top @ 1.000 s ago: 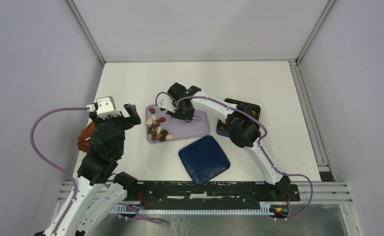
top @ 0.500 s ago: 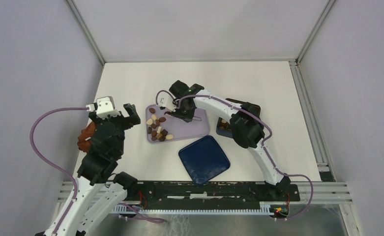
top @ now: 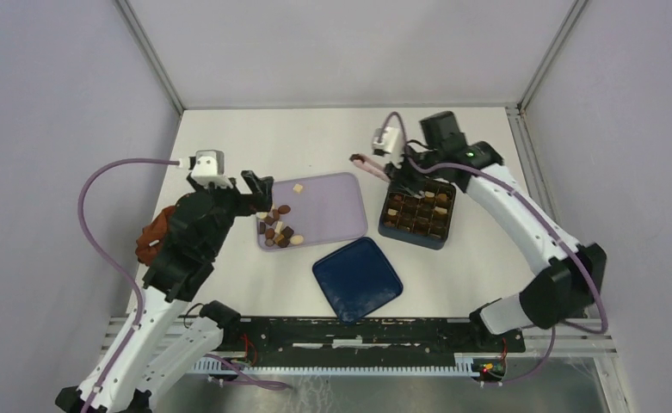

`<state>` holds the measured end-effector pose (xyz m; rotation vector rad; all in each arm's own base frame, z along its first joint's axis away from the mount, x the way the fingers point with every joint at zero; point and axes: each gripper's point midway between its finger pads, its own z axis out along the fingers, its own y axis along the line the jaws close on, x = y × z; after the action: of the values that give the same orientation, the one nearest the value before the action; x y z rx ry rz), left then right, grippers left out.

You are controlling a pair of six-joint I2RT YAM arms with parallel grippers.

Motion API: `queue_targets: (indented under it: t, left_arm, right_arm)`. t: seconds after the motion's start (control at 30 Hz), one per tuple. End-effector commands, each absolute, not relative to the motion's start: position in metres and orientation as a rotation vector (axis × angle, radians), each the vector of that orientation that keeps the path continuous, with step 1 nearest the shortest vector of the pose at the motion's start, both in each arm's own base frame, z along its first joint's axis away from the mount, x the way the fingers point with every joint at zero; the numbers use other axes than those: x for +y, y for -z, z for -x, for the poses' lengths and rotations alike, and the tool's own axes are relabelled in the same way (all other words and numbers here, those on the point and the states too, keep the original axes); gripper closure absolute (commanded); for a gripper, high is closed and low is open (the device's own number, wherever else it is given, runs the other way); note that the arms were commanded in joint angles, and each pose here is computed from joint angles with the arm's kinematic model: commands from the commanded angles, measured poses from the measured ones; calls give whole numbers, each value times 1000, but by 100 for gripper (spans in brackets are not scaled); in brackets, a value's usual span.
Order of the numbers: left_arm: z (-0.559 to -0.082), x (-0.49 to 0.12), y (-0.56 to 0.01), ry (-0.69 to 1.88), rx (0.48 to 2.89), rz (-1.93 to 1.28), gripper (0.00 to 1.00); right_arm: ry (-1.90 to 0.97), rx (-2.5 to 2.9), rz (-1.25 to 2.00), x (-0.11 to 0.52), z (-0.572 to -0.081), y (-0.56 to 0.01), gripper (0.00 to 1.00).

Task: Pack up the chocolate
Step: Pick up the fake chocolate from the plate, then place the fake chocolate in the packing box.

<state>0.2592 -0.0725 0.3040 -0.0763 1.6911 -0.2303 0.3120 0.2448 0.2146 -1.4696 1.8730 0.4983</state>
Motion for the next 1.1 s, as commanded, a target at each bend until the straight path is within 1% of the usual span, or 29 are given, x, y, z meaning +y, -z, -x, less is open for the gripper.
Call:
queue_targets:
  t: [0.0,0.07,0.1,0.17,0.23,0.3,0.4,0.53,0.63,0.73,1.0,1.07]
  left_arm:
    - [-261,-164,-307,763,1769,-10,2]
    - [-268,-194,-282,923,1847,27,8]
    - [-271,-206,-271,959,1874,45,11]
    - [-278,-228,-246,914,1942,61,16]
    - [-284,-257,-233,857,1988,15,25]
    - [-291,-289,-216,825,2043,-52,32]
    - [-311,-323,-182,739,2124,-129,39]
    - [-331,-358,-143,673,2198,-205,43]
    - [-338,-379,-129,680,2226,-241,45]
    - [-345,-393,-120,686,2249,-263,51]
    - [-354,-409,-90,638,2322,-303,59]
    - [-355,-411,-83,626,2337,-305,60]
  right_arm:
    - [-535,1868,1335,183,-307,-207,96]
    - [-588,1891,1240,158,-301,-198,96]
    - [-619,1906,1199,149,-297,-192,96]
    - [-594,1928,1127,127,-295,-189,96]
    - [-548,1951,1061,106,-297,-187,96]
    - [-530,1985,1046,98,-294,-176,95]
    - [-488,2038,1048,91,-293,-159,96]
    - [-442,2055,993,75,-293,-158,96]
    - [-427,2055,985,73,-295,-158,95]
    - [-427,2070,983,72,-295,-155,95]
    - [-425,2088,980,70,-295,-150,95]
    - [-426,2092,978,69,-295,-149,95]
